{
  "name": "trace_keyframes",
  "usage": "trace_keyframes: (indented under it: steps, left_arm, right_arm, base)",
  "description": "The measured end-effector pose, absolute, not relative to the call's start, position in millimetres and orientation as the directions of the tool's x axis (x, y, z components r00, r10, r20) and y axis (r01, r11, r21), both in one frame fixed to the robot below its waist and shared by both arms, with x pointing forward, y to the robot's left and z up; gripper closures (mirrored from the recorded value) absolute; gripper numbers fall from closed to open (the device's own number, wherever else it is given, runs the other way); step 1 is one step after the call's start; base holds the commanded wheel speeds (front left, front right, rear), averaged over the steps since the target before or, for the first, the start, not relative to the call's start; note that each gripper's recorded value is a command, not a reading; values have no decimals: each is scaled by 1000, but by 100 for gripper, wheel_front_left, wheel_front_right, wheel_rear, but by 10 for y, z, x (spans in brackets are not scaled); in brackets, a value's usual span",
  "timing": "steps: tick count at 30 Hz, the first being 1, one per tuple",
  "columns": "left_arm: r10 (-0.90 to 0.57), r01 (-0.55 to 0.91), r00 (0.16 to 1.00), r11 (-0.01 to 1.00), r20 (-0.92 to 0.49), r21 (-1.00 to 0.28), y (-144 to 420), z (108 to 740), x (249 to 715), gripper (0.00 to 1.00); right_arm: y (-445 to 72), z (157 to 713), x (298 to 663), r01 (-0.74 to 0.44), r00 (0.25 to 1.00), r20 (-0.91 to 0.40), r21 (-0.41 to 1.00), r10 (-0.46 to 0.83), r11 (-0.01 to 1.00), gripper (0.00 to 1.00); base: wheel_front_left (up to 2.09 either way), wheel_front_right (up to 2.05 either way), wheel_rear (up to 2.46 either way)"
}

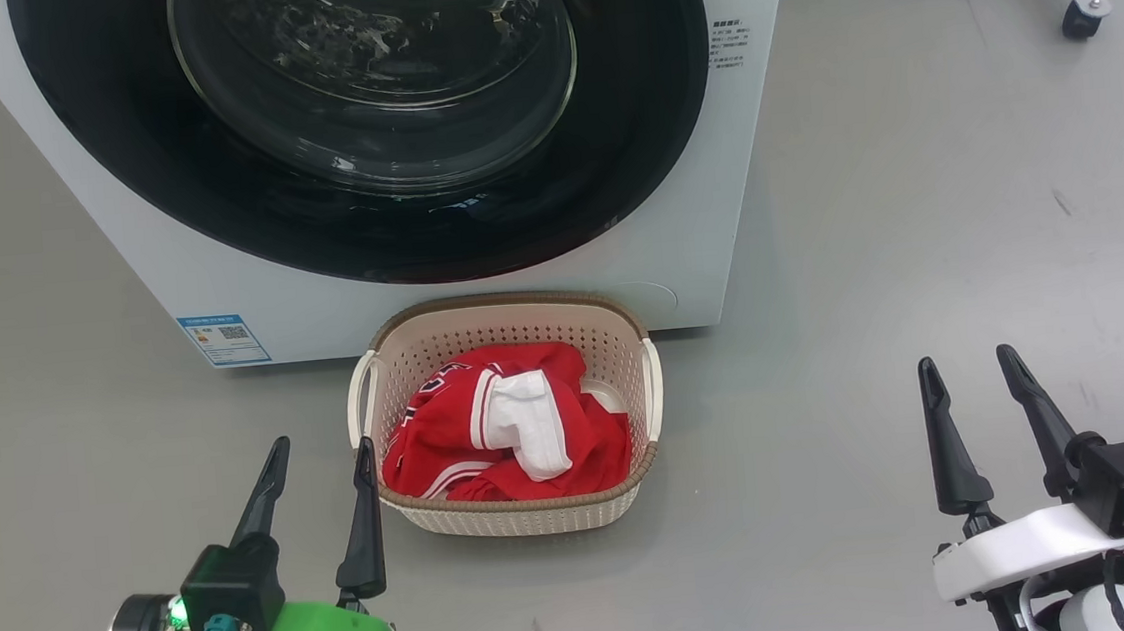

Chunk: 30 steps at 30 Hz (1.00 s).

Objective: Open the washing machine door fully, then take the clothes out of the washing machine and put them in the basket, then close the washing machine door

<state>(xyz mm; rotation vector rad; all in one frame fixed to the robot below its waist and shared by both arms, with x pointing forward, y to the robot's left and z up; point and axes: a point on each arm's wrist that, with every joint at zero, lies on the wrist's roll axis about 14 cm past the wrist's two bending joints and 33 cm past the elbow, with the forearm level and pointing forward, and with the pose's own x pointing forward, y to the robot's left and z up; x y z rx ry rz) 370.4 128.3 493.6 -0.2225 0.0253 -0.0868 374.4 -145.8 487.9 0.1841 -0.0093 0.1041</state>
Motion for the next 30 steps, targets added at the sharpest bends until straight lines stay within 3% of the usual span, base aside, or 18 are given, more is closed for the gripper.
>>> trace_keyframes:
  steps: [14, 15, 22, 30]
  left_arm:
    - [-85, 81, 996, 972, -8, -223, 1289, 4963, 3714, 0]
    - [-85, 81, 996, 972, -9, -223, 1289, 4963, 3715, 100]
    - [-93, 68, 991, 969, -95, -235, 1235, 4705, 3605, 100]
    - [-98, 61, 990, 941, -98, -332, 1218, 4711, 3568, 100]
  right_arm:
    - [-1452, 4901, 3724, -107, 994, 18, 184, 105, 977, 0]
    - [-1452, 4907, 3725, -107, 994, 20, 184, 105, 977, 100]
    - [-1407, 4689, 3640, -95, 993, -50, 204, 107, 974, 100]
    - [-1427, 4707, 3620, -70, 995, -47, 298, 88, 952, 100]
  base:
    - [0, 0, 0]
    - [0, 0, 0]
    - [0, 0, 0]
    - [0, 0, 0]
